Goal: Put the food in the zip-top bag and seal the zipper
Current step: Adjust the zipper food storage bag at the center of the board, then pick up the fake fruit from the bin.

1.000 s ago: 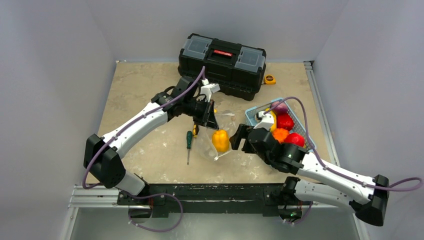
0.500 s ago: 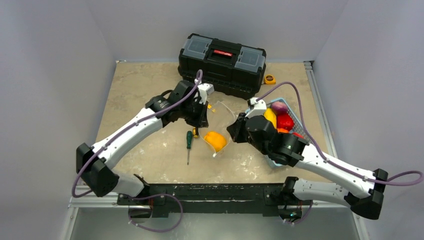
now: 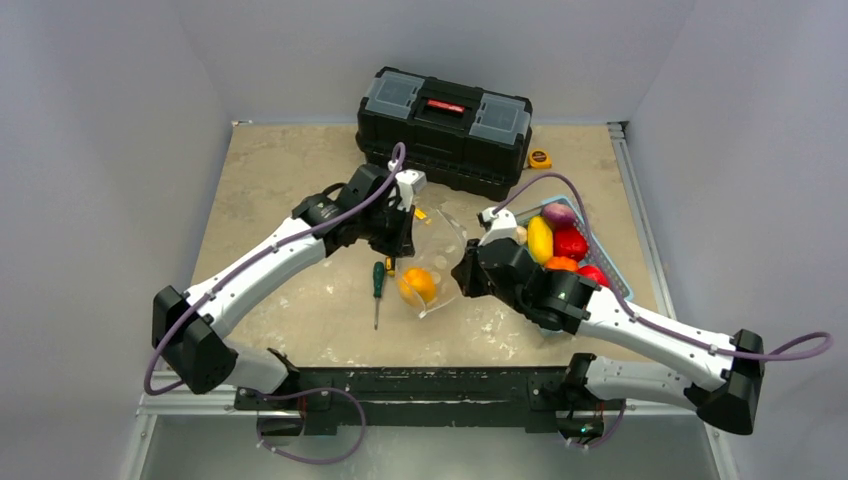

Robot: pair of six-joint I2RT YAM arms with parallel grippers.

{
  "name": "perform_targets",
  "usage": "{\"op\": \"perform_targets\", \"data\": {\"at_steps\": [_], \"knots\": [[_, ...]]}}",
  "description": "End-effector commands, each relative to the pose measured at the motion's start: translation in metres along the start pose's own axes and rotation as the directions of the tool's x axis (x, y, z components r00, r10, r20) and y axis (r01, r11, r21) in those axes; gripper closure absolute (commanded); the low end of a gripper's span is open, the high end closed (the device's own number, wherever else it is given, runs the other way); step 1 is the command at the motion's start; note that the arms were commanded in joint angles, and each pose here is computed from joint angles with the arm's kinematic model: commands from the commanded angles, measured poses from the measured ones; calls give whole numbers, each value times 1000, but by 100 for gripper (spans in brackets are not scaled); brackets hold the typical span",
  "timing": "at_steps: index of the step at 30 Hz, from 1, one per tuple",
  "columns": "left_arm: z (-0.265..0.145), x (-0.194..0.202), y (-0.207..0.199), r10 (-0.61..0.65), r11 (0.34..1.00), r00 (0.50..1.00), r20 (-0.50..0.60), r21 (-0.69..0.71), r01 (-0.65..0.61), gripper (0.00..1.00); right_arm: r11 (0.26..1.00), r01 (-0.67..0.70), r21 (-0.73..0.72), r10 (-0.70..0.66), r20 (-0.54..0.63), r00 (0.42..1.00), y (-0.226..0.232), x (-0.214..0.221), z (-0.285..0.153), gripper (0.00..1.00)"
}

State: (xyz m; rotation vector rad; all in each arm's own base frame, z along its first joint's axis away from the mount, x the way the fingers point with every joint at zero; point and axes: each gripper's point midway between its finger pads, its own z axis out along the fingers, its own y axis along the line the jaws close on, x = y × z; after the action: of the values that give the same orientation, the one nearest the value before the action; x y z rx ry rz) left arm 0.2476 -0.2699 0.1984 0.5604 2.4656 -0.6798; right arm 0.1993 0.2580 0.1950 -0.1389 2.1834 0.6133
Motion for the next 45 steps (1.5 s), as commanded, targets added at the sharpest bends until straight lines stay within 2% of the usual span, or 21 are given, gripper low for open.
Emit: {"op": "perform_targets", "data": {"at_steps": [1,3,7,10,15,21,26,32,34,37,45], "knots": [[-29,-23,-11,48,998,986,157,35,-54,100,996,-7,-85,21,166,986,17,-56,-39,99],[-21,-18,-8,40,999,994,103,19,-43,100,994,-9,-108,29,183,983,17,-56,-41,90],[-5,-6,-4,14,1000,1000,-23,1,-14,100,994,-20,-109,33,119,992,16,-35,-28,56],[2,-2,-3,1,1000,999,-46,3,-1,100,995,-13,-95,21,83,996,15,-28,-26,44],[5,0,-1,-4,1000,998,-59,-6,4,100,997,-13,-80,25,150,988,10,-55,-54,23],[4,-1,0,0,1000,998,-57,-16,-1,100,996,-77,-51,89,297,951,-17,-87,-100,21],[5,-1,2,0,1000,998,-59,-27,-2,100,987,-159,14,141,389,910,-54,-89,-120,18],[4,-1,2,2,1000,998,-57,-28,-4,100,961,-257,106,178,475,862,-96,-83,-131,21],[3,-1,3,3,1000,999,-54,-30,-5,100,943,-292,161,179,497,849,-111,-77,-128,22],[4,-1,3,3,1000,998,-55,-30,-5,100,882,-337,330,125,525,842,-144,-62,-122,26],[5,0,4,3,999,998,-63,-35,-6,100,793,-282,540,46,409,911,-177,-59,-79,28]]}}
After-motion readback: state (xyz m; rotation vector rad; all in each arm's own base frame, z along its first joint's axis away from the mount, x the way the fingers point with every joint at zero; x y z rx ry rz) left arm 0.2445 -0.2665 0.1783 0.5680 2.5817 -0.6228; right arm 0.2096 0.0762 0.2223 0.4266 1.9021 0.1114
